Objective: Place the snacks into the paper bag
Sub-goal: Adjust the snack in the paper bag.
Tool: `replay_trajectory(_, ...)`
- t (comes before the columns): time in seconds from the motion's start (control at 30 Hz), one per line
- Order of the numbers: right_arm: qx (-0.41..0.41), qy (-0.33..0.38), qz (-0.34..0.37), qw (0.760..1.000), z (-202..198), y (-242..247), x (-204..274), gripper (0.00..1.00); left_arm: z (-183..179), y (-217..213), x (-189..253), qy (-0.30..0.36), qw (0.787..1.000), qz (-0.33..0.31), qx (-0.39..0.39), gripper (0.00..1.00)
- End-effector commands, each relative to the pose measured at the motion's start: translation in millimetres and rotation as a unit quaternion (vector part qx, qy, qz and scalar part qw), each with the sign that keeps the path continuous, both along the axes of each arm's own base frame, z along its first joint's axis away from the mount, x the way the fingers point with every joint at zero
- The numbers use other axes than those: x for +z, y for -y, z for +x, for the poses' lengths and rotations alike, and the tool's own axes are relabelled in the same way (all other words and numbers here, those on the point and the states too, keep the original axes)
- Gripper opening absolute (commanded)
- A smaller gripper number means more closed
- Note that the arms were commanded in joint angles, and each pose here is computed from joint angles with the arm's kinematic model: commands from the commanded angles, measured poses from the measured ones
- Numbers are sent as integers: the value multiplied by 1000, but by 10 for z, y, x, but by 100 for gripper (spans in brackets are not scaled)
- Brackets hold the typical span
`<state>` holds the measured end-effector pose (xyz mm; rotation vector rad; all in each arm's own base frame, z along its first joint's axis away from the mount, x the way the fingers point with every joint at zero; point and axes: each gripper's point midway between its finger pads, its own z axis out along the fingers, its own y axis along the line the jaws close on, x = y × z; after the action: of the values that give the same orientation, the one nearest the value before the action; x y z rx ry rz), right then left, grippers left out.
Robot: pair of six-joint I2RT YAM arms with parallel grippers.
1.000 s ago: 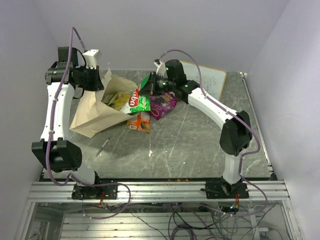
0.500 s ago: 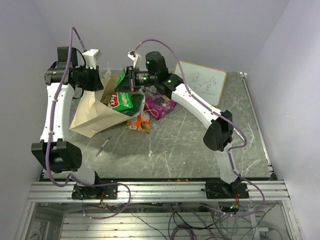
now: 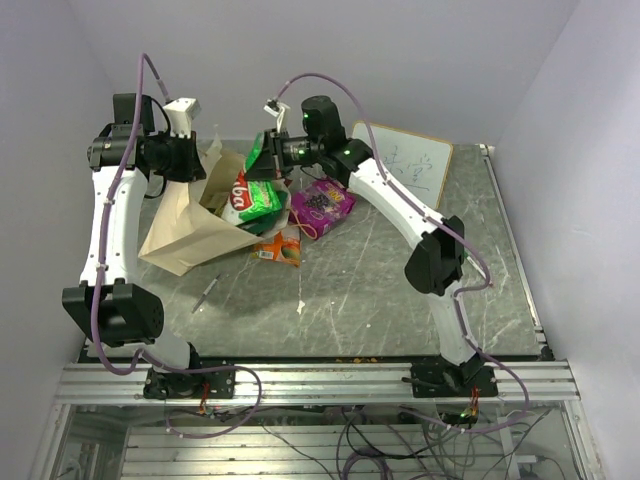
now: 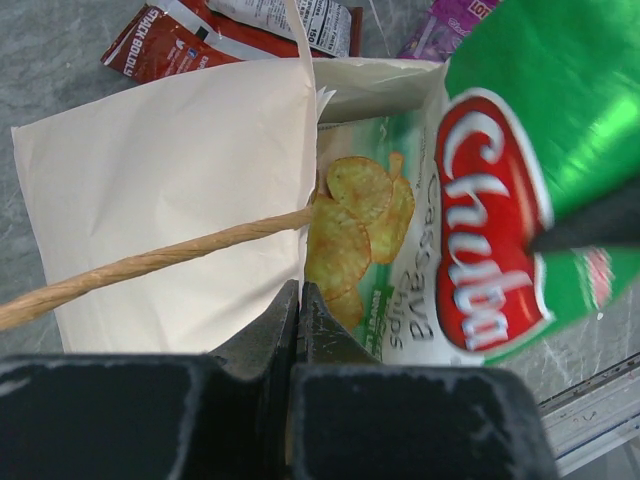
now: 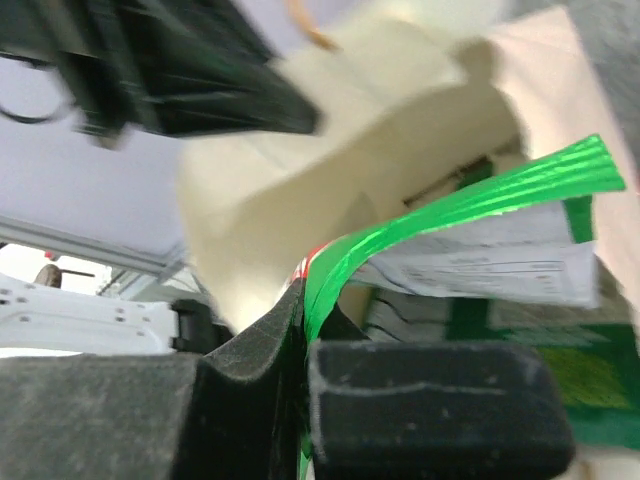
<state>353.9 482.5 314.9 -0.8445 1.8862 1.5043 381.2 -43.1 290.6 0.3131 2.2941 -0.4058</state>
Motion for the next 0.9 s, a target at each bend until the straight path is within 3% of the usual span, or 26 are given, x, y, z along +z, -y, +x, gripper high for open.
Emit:
replay_trajectory(0.0, -6, -46, -75, 996, 281, 210, -808, 0, -3, -17, 247, 43, 999, -1, 3, 7)
replay_trajectory(0.17, -14, -45, -85, 995, 321, 226, -878, 3, -1, -23, 249, 43, 999, -1, 4, 7)
replay_trajectory(0.37, -81, -32, -156, 984, 433, 517, -1090, 10, -3, -43, 267, 45, 999, 3, 9, 7)
replay_trajectory(0.5, -98, -53, -170, 979, 272, 682, -1195, 15, 12, -46, 266, 44, 999, 2, 13, 7)
replay_trajectory(0.87, -71, -68, -134, 986, 124, 561, -1115, 44, -2, -33, 254, 46, 999, -1, 9, 7)
